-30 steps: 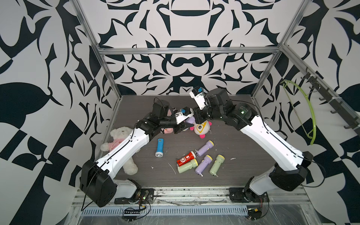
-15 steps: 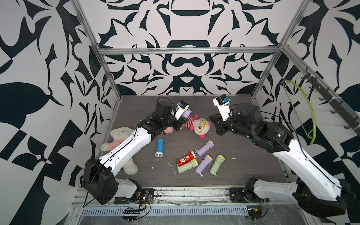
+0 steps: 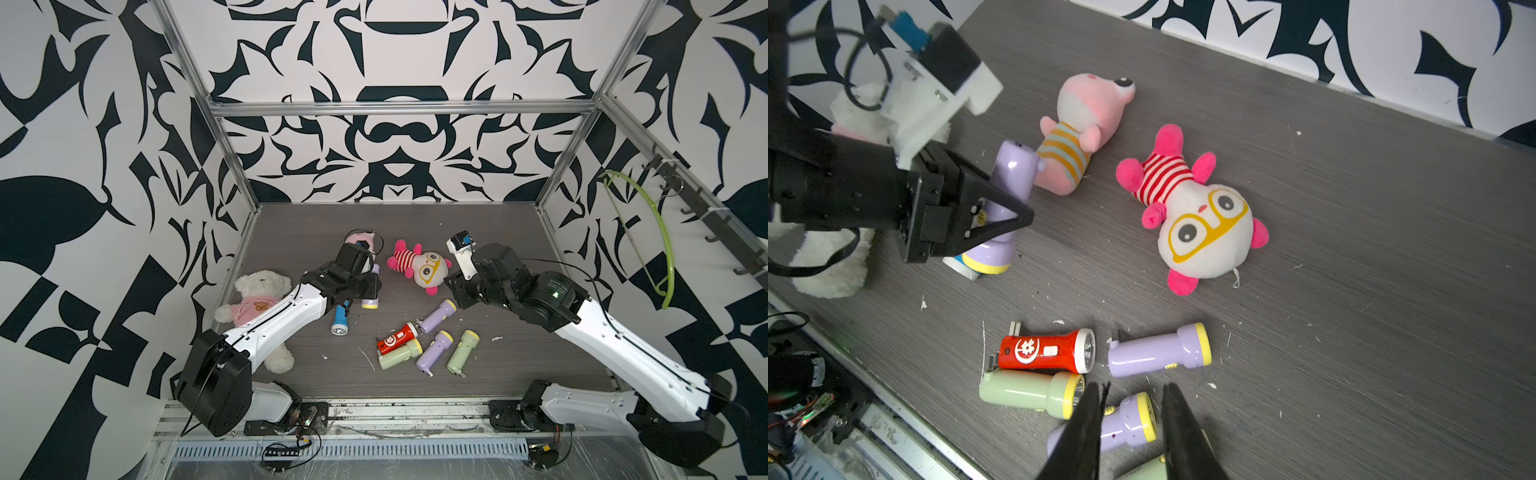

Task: Close the plug at the bottom of the flashlight
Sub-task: Place the flashlight at the center of the board.

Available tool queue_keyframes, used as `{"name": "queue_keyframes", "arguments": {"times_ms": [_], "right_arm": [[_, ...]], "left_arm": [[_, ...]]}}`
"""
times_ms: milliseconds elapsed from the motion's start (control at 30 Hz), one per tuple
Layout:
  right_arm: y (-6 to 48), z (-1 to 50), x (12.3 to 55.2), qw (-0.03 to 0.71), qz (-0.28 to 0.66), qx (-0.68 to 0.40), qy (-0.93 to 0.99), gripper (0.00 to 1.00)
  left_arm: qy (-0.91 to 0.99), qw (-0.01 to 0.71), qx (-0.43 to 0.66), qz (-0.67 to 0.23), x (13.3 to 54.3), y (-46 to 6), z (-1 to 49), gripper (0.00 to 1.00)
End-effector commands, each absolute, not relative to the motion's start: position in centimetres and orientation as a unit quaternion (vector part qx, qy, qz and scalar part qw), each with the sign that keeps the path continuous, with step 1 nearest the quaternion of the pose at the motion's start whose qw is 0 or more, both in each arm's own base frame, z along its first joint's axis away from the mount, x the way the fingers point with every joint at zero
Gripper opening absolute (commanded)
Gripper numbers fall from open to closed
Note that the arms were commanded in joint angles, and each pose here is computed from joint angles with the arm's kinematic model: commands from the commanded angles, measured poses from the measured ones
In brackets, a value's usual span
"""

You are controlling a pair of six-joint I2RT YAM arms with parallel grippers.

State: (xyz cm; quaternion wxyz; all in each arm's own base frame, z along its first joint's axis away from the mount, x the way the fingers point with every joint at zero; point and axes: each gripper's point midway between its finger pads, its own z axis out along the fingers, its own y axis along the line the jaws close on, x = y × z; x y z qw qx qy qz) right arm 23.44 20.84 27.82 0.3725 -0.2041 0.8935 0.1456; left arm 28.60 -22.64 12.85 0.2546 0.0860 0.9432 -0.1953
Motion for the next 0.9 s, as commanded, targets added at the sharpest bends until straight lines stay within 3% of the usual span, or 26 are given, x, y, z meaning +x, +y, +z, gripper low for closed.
{"name": "queue_keyframes", "arguments": {"times_ms": [0,267,500,867], "right_arm": [[20.5,28.7,23.1,0.387,0.167,-0.18,0.889,0.29],[20.1,27.5,22.5,0.369,0.166,-0.176,0.897,0.29],[20.0,26.4,22.2,0.36,0.167,-0.172,0.902,0.32],[19.4,25.8,22.2,0.359,0.155,-0.164,0.905,0.36]], "left_arm": [[0.957,0.226,0.045,-0.177,26.8,-22.3,11.3,0.0],[0.974,0.178,0.028,-0.137,24.8,-21.3,7.3,0.0],[0.979,0.175,0.036,-0.101,25.5,-20.8,5.8,0.01],[0.985,0.158,0.04,-0.054,26.2,-20.1,3.8,0.29]]}}
